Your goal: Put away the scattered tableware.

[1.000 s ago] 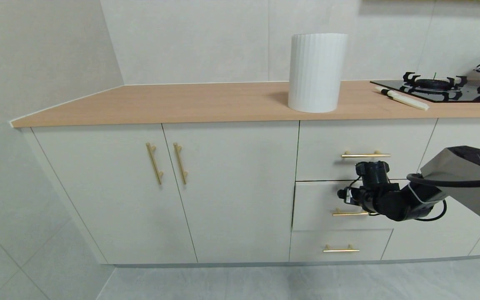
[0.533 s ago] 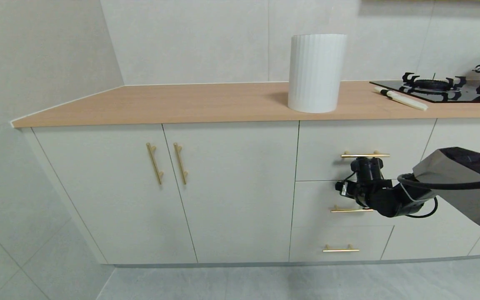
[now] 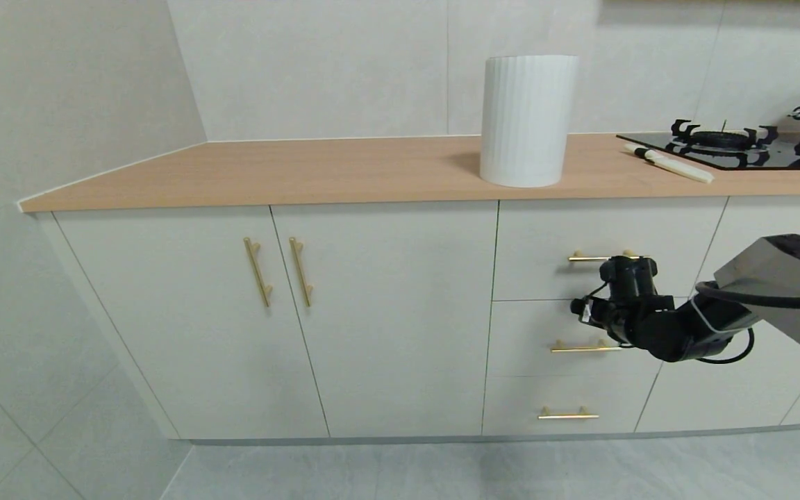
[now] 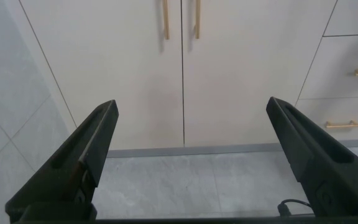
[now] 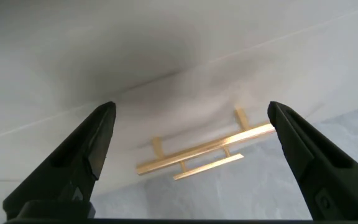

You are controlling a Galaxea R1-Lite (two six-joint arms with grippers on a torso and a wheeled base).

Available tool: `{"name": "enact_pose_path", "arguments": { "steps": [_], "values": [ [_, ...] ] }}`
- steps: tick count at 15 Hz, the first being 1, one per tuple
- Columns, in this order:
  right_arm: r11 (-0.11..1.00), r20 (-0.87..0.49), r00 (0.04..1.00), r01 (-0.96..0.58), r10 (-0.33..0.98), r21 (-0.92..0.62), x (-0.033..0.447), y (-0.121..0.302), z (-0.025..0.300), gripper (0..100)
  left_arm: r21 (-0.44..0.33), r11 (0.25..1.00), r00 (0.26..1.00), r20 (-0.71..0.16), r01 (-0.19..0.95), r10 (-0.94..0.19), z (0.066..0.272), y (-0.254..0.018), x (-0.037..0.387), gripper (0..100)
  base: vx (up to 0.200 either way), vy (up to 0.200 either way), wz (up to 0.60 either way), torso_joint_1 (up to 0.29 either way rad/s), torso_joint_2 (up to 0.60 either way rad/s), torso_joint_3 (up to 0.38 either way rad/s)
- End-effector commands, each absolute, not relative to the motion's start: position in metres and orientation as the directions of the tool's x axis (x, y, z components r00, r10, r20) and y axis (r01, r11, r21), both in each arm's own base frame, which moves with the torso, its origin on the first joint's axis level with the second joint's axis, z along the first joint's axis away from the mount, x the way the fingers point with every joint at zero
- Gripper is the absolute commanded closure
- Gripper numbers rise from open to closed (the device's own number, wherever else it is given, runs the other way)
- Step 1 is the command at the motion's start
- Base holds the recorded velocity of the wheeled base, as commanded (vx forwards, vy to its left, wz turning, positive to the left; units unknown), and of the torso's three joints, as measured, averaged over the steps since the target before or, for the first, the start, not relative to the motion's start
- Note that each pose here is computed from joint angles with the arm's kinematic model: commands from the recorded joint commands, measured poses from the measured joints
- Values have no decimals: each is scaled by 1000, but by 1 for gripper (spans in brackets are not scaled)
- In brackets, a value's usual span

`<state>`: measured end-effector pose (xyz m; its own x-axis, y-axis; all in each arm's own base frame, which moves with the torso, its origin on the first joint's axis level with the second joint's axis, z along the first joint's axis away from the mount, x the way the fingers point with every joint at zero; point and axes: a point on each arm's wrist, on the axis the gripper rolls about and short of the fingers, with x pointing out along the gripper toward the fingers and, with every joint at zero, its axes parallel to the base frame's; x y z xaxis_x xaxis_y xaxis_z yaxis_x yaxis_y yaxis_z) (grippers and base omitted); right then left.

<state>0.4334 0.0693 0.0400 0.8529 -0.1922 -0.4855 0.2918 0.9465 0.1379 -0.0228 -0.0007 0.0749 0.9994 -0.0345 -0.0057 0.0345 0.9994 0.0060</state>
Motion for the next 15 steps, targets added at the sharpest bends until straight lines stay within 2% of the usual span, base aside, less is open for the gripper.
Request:
{"name": "enact_pose_path", "arguments": {
  "steps": [1,4,7,11,13,15],
  "values": [
    [957,-426,890,246,-161,152,359,65,116,0,7,999,999,-6,34,-34,75,-1,-23,0,0,0,0,0,0,0],
    [974,-297,945,182,-136,134,262,51,180,0,6,999,999,-6,35,-35,75,-1,-23,0,0,0,0,0,0,0],
    [974,-131,979,177,-159,141,176,31,212,0,6,999,999,-6,34,-34,75,-1,-23,0,0,0,0,0,0,0],
    [965,37,968,244,-249,99,64,2,215,0,6,999,999,-6,34,-34,75,-1,-23,0,0,0,0,0,0,0],
    [960,55,959,277,-279,40,2,-9,196,0,7,999,999,-6,34,-34,75,-1,-23,0,0,0,0,0,0,0],
    [943,72,940,333,-333,9,-28,-12,178,0,7,999,999,-6,34,-34,75,-1,-23,0,0,0,0,0,0,0]
  ]
}}
